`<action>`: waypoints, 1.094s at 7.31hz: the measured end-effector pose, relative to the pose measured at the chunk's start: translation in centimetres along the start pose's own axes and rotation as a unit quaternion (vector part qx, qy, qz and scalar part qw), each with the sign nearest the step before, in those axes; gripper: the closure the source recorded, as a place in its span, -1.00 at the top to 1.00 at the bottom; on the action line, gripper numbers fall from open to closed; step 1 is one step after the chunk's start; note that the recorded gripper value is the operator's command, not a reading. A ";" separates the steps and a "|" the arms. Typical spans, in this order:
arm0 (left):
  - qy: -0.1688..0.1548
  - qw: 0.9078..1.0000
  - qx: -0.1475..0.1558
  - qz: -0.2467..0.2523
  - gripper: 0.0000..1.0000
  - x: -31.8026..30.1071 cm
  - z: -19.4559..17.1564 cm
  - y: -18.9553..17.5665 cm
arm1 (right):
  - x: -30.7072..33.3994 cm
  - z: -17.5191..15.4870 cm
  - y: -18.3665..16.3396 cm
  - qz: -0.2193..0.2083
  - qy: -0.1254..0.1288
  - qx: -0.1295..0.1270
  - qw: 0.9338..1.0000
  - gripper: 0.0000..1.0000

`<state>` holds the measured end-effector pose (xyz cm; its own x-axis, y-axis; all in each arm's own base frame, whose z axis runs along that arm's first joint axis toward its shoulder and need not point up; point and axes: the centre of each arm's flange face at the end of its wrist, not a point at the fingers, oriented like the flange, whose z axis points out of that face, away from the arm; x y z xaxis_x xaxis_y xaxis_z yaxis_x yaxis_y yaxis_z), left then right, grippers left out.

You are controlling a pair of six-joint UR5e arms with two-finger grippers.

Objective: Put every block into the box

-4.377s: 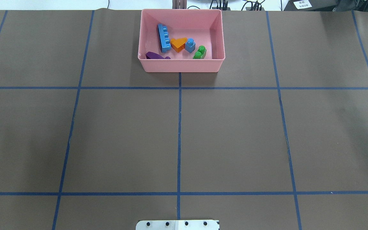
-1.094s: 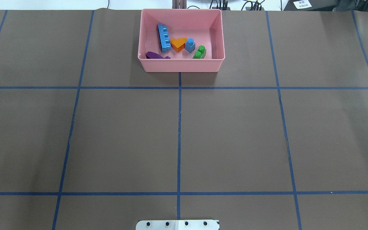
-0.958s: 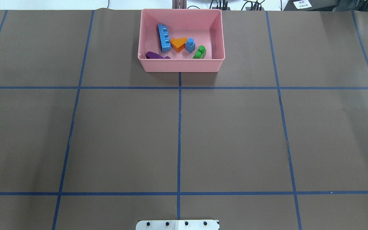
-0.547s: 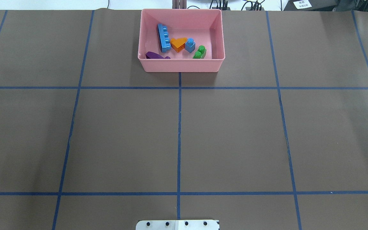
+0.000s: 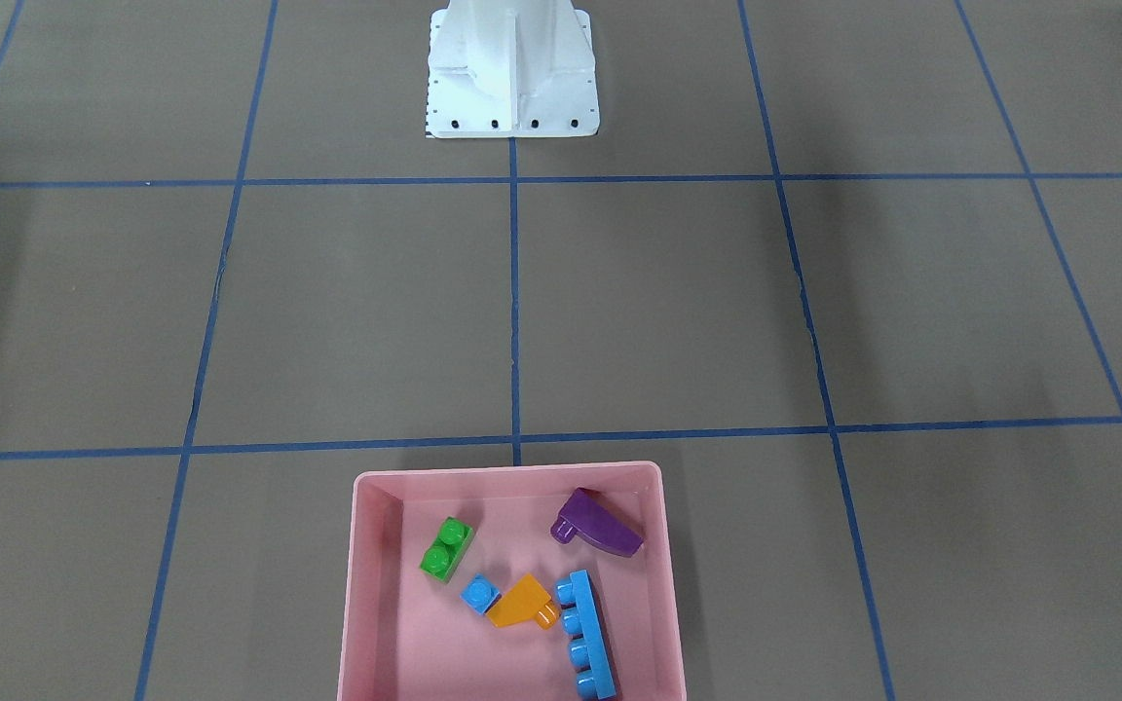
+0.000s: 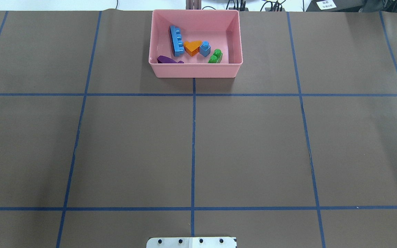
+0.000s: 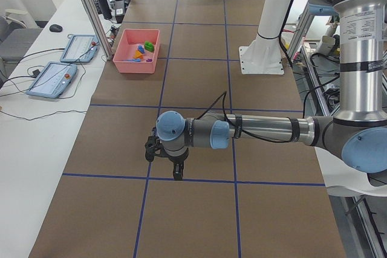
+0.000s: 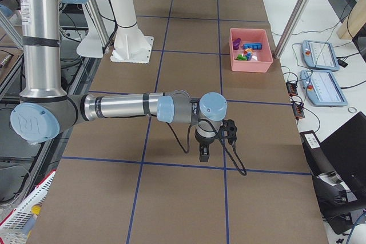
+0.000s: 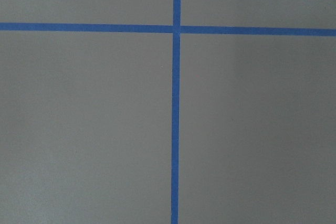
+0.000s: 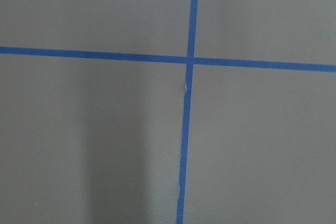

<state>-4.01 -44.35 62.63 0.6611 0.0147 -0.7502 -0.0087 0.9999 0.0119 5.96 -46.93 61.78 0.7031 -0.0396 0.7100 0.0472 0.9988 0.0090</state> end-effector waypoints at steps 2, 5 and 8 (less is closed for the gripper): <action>0.001 1.000 0.007 0.003 1.00 0.7 -0.8 1.1 | 0.2 0.3 0.6 0.002 -0.004 -0.003 1.000 1.00; 0.005 1.000 0.012 0.007 1.00 1.5 -1.7 2.6 | 0.6 0.8 0.8 0.006 -0.003 -0.008 1.000 1.00; -0.005 1.000 -0.005 -0.010 1.00 -0.5 0.0 3.3 | 1.5 1.2 1.4 0.011 0.014 -0.013 1.000 1.00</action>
<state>-4.37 -41.05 63.10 0.6683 -0.0060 -0.7439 -0.0025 0.9999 -0.0104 6.18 -45.55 63.69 0.7237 -0.0191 0.6898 0.0503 0.9984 -0.0251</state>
